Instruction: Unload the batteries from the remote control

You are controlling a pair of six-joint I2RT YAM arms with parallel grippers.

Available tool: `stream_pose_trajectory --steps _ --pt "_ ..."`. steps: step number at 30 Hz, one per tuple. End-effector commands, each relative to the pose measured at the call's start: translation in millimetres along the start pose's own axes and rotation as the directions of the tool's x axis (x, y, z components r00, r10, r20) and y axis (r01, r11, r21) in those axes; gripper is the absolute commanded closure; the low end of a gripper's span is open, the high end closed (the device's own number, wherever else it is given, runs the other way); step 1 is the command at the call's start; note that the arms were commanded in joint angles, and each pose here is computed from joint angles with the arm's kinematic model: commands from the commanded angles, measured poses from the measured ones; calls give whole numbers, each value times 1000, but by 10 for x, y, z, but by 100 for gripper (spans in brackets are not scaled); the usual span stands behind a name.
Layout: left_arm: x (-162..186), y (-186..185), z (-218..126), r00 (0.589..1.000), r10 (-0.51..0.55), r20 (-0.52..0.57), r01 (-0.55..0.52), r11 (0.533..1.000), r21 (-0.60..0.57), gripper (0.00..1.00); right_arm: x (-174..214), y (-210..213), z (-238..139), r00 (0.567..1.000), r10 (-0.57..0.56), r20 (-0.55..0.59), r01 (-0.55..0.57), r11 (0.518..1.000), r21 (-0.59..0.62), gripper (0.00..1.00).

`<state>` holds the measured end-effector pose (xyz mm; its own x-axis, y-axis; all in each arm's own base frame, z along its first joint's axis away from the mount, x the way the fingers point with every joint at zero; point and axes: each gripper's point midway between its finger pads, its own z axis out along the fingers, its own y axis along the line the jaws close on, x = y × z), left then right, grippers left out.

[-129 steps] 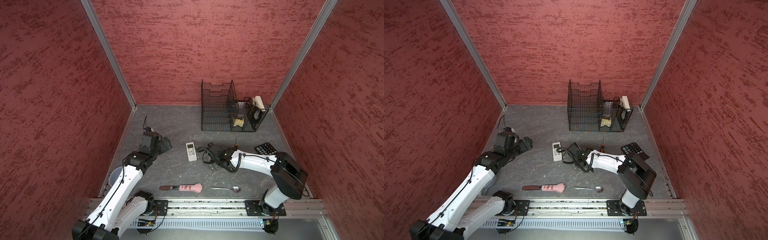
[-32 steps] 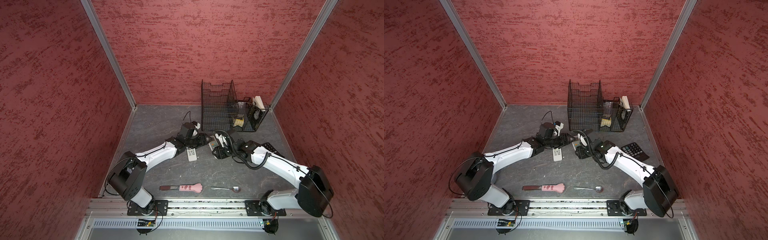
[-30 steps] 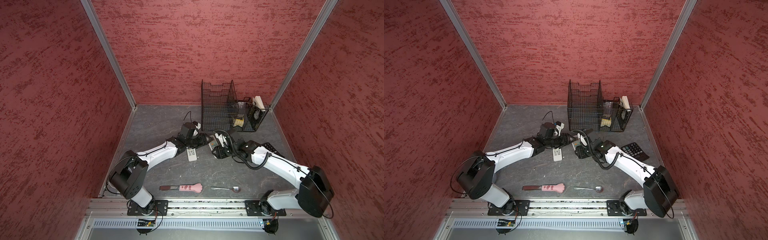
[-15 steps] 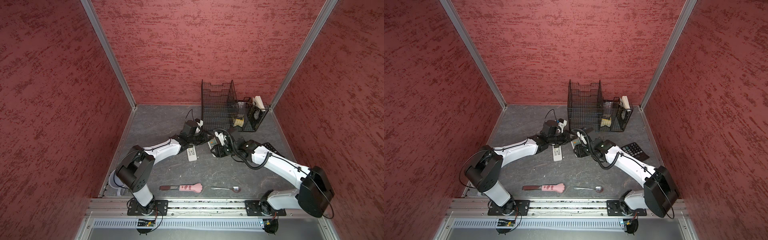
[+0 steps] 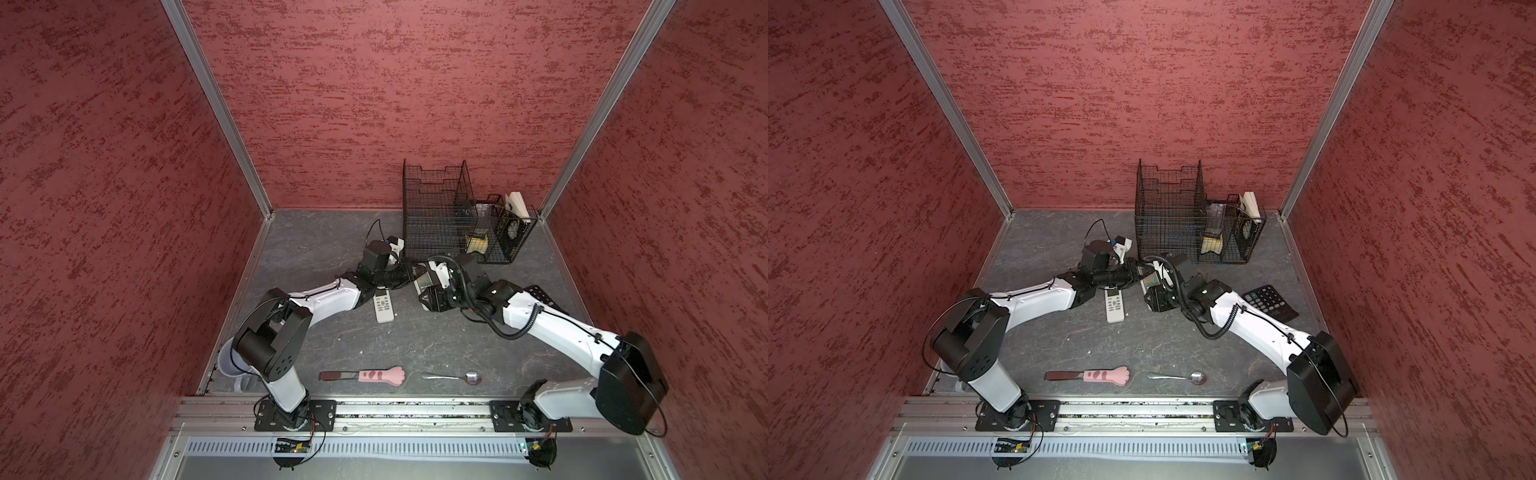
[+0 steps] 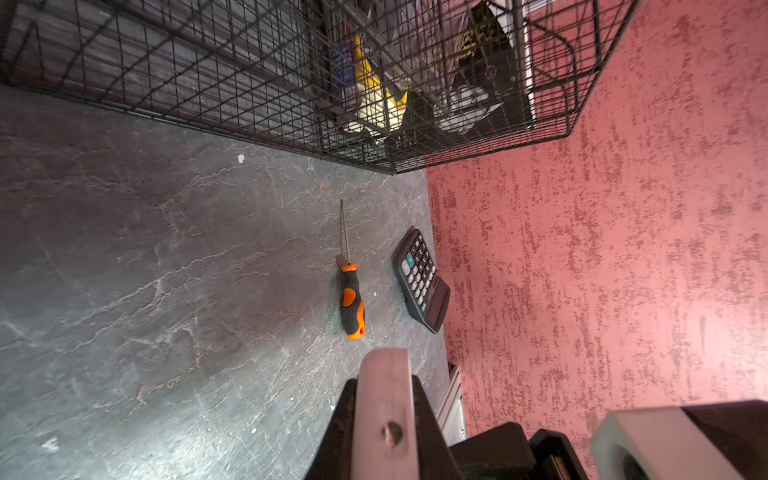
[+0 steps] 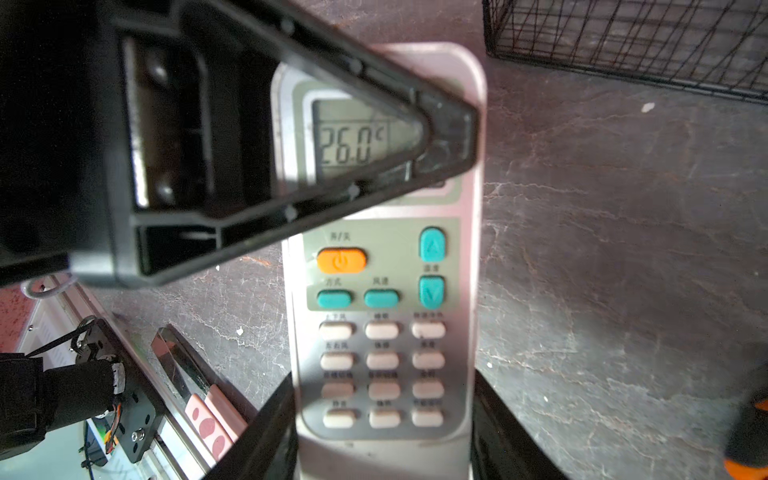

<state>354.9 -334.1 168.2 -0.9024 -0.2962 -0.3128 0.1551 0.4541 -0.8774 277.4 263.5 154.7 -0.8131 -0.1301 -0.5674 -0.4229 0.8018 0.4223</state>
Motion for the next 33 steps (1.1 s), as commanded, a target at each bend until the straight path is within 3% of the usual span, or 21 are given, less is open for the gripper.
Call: stream_pose_trajectory --steps 1,4,8,17,22,33 --pt "-175 -224 -141 998 31 56 -36 994 101 100 -230 215 -162 993 11 120 -1 996 -90 30" --pt "-246 -316 -267 994 66 82 -77 987 143 100 -306 222 -224 986 42 162 -26 995 -99 24" --pt "-345 -442 -483 982 124 139 -153 965 215 100 -389 270 -285 977 87 193 -58 987 -152 24" --pt "-372 -810 -784 958 202 203 -267 884 382 100 -504 387 -406 962 175 211 -88 927 -364 36" --pt "-361 -920 -821 956 205 210 -280 853 440 100 -521 526 -499 968 140 207 -30 887 -462 42" --pt "-331 -1043 -822 945 234 226 -318 817 481 100 -567 691 -652 971 73 228 71 822 -565 45"
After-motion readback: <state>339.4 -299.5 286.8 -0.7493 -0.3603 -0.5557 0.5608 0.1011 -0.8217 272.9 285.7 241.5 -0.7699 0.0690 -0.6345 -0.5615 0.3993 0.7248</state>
